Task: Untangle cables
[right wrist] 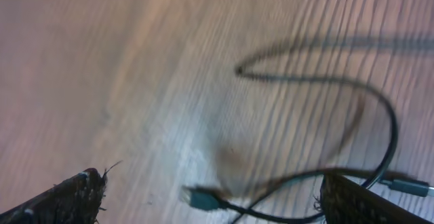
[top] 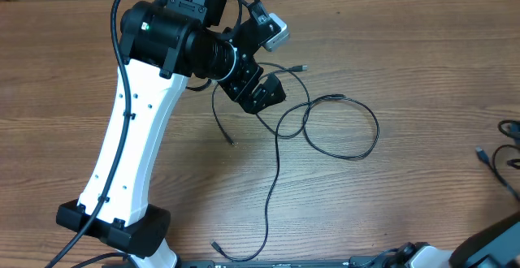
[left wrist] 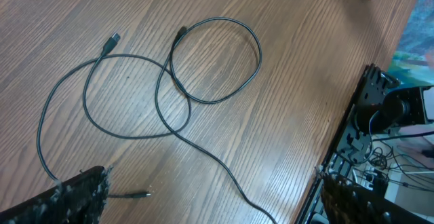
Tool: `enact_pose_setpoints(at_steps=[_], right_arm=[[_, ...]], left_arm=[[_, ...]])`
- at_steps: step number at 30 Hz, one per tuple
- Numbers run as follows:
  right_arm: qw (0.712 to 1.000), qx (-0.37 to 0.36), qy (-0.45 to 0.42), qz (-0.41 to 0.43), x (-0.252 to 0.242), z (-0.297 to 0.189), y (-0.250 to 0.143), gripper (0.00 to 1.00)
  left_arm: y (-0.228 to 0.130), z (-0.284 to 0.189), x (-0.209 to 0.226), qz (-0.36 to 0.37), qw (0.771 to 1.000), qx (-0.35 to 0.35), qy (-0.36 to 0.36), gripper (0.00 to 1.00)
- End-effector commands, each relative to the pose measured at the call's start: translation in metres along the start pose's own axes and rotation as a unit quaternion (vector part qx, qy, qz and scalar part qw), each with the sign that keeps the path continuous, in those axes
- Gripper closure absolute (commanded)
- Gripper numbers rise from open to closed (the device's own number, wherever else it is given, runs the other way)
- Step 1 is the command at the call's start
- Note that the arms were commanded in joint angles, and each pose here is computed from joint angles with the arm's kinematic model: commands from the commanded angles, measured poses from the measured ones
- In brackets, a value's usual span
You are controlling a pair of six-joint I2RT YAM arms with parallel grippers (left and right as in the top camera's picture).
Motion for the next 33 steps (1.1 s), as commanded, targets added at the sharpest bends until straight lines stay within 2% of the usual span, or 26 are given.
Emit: enact_pose_setpoints(at_steps=[1,6,11,13,17,20,24,26,30,31,33], right_arm=[[0.999,0.047,0.006,0.005,0.001,0.020,-0.008,0.00],[0.991,0.130,0.031,0.002,0.003,0.044,-0.031,0.00],[0.952,0.208,0.223,-0.009,0.028,0.040,-0.048,0.00],[0.932,0.239,0.273,0.000,0.033,0.033,-0.054,0.00],[0.907,0.276,0.316,0.019,0.038,0.025,-0.062,0.00],[0.880,0.281,0.383,0.017,0.044,0.017,-0.062,0.00],[0.811,0.272,0.518,0.024,0.056,0.000,-0.058,0.00],[0.760,0.255,0.598,0.029,0.061,-0.012,-0.054,0.00],[0.689,0.223,0.689,0.036,0.066,-0.024,-0.042,0.00],[0.679,0.212,0.702,0.029,0.067,-0.025,-0.039,0.00],[0.680,0.196,0.706,0.013,0.067,-0.024,-0.036,0.00]], left_arm=[[0.000,-0.001,-0.001,0.002,1.000,-0.001,-0.001,0.00],[0.000,-0.001,-0.001,0.002,1.000,-0.001,-0.001,0.00],[0.000,-0.001,-0.001,0.002,1.000,-0.001,-0.001,0.01],[0.000,-0.001,-0.001,0.002,1.000,-0.001,-0.001,0.00],[0.000,-0.001,-0.001,0.002,1.000,-0.001,-0.001,0.00],[0.000,-0.001,-0.001,0.002,1.000,-0.001,-0.001,0.00],[0.000,-0.001,-0.001,0.002,1.000,-0.001,-0.001,0.00],[0.000,-0.001,-0.001,0.002,1.000,-0.001,-0.001,0.00],[0.000,-0.001,-0.001,0.002,1.000,-0.001,-0.001,0.00],[0.000,-0.001,-0.001,0.002,1.000,-0.001,-0.001,0.00],[0.000,-0.001,-0.001,0.002,1.000,-0.001,-0.001,0.00]])
Point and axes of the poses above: each gripper's point midway between its finger pads, its own z axis out along the fingers, its own x axis along the line the jaws close on, y = z × x, the point moved 10 cm from there along -z, back along the fingers, and after that the axes turned 10 degrees about -z, right-handed, at the moved point
